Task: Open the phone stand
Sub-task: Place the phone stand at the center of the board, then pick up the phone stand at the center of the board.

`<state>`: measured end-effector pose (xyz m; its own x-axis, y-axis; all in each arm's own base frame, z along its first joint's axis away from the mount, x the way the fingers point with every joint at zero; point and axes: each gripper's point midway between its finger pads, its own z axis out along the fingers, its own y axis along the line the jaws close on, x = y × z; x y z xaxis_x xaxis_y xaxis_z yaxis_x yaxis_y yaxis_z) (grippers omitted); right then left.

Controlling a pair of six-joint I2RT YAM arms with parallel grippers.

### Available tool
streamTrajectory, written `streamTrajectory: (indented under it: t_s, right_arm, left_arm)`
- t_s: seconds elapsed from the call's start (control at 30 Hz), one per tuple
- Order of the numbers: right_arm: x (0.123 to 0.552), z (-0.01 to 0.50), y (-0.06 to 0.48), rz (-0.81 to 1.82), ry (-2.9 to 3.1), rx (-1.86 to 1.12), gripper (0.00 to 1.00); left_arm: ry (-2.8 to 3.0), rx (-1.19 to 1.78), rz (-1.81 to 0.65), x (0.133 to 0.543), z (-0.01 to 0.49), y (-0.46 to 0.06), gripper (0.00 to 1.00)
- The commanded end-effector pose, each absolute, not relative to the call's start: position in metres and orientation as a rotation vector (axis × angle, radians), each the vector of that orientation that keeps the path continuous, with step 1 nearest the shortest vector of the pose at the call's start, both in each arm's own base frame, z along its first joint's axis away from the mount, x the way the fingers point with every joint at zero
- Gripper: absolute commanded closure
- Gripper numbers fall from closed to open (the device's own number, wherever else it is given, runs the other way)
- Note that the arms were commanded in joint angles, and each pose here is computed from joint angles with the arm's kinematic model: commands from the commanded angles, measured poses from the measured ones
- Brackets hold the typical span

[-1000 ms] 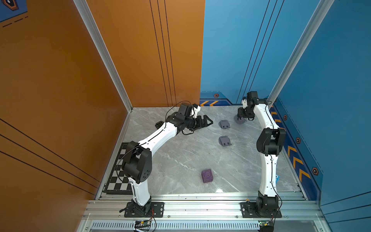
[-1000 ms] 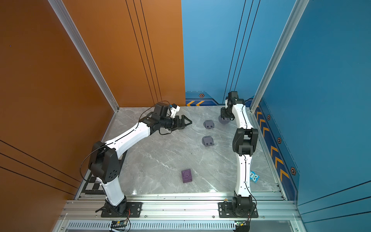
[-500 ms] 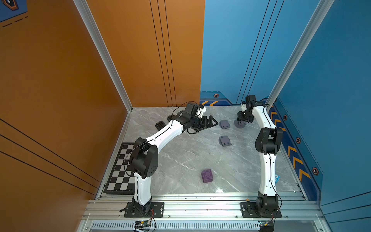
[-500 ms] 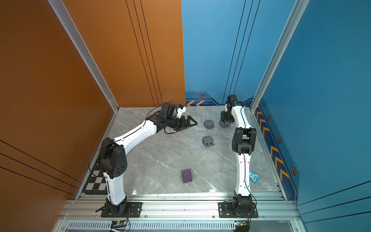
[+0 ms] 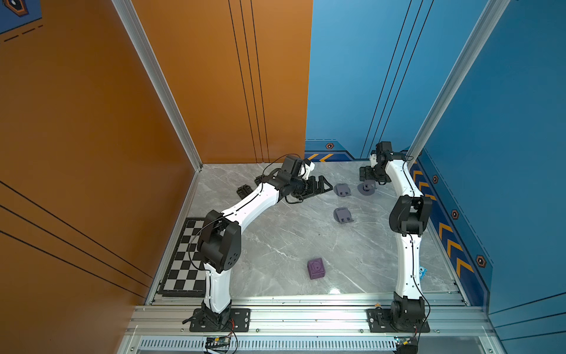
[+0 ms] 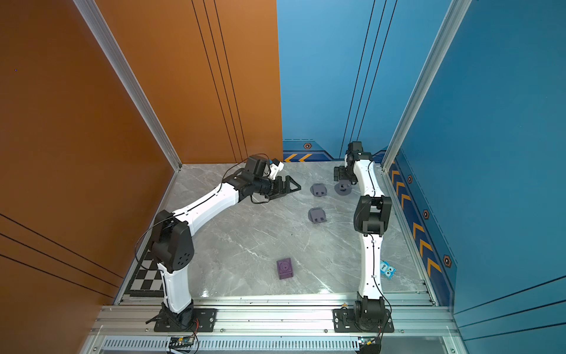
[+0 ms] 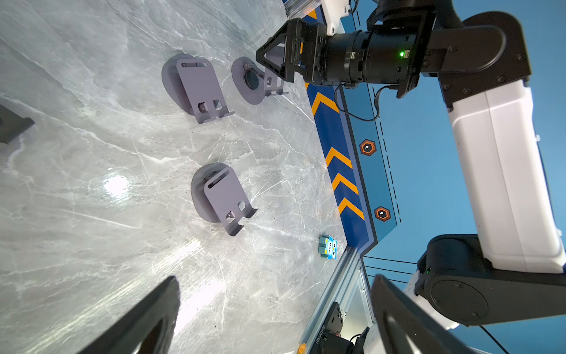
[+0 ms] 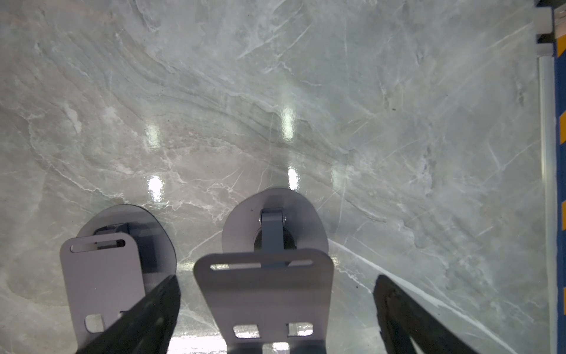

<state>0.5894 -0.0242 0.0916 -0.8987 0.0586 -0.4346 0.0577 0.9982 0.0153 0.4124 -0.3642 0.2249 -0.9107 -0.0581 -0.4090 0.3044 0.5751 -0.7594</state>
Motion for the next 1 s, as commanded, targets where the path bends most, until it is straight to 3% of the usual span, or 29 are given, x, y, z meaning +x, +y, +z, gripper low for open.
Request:
streamTrajectory:
  t_s: [0.0,0.37,0.63,0.97]
  right_arm:
    - [0.585,0.144,-0.023,-0.03,2.615,0.138,0.0]
    - [0.538,0.171,0.011,0.013,2.661,0.15,0.0]
    - [0.475,0.157,0.066,0.201,2.734,0.013,0.0]
    - [0.407,0.104,0.123,0.106,2.89,-0.268,0.0]
  left_arm:
    - [2.416,0.225,-1.266,0.408,0.229,-0.365,0.02]
    - [2.409,0.261,-1.173,0.385,0.227,-0.341,0.02]
    - [2.425,0.289,-1.088,0.355,0.215,-0.318,0.02]
    - [2.446,0.296,-1.055,0.312,0.182,-0.295,0.02]
